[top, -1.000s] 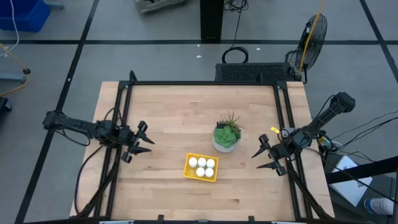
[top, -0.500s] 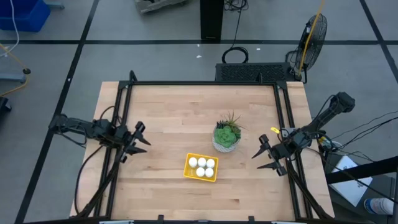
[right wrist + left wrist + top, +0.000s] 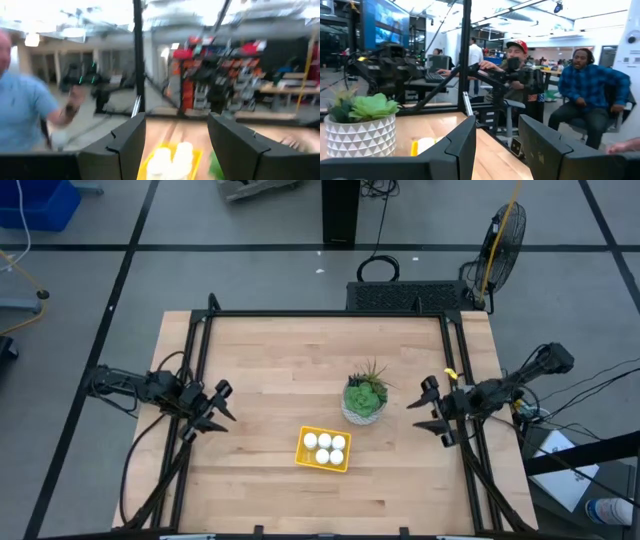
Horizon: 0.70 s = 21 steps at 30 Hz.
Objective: Pick and place pill bottles into a basket
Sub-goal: Return to Home Position
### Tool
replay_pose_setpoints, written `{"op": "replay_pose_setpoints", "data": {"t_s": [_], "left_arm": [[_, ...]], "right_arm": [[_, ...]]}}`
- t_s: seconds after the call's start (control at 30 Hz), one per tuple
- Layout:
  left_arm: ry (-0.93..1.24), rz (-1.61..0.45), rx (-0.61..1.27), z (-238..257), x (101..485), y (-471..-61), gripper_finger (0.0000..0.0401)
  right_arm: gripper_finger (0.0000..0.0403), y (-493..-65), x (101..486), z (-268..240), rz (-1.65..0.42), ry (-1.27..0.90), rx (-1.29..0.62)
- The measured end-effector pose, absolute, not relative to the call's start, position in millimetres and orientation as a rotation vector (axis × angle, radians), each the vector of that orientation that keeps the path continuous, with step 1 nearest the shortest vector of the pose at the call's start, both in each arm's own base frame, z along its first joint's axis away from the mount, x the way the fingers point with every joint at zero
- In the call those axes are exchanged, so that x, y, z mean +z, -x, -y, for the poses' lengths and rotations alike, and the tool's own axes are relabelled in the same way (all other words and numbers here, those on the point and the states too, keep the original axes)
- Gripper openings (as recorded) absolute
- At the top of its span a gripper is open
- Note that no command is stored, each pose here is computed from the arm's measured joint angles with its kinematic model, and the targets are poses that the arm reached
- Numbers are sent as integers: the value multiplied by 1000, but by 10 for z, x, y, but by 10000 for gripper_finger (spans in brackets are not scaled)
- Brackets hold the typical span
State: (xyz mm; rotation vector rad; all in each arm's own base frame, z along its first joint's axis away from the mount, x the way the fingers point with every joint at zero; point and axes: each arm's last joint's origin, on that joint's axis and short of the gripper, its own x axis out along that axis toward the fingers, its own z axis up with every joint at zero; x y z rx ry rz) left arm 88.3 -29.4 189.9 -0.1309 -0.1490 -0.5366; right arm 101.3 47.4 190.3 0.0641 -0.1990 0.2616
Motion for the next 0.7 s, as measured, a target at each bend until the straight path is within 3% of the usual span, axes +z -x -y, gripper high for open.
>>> {"op": "replay_pose_setpoints", "data": {"t_s": [0.37, 0.7], "left_arm": [[74, 132, -580, 307, 1872, -881, 152], [98, -12, -572, 309, 1742, -893, 152]], "right_arm": [[208, -920, 2011, -336, 328, -97, 179], [208, -796, 2144, -270, 492, -148, 166]]}}
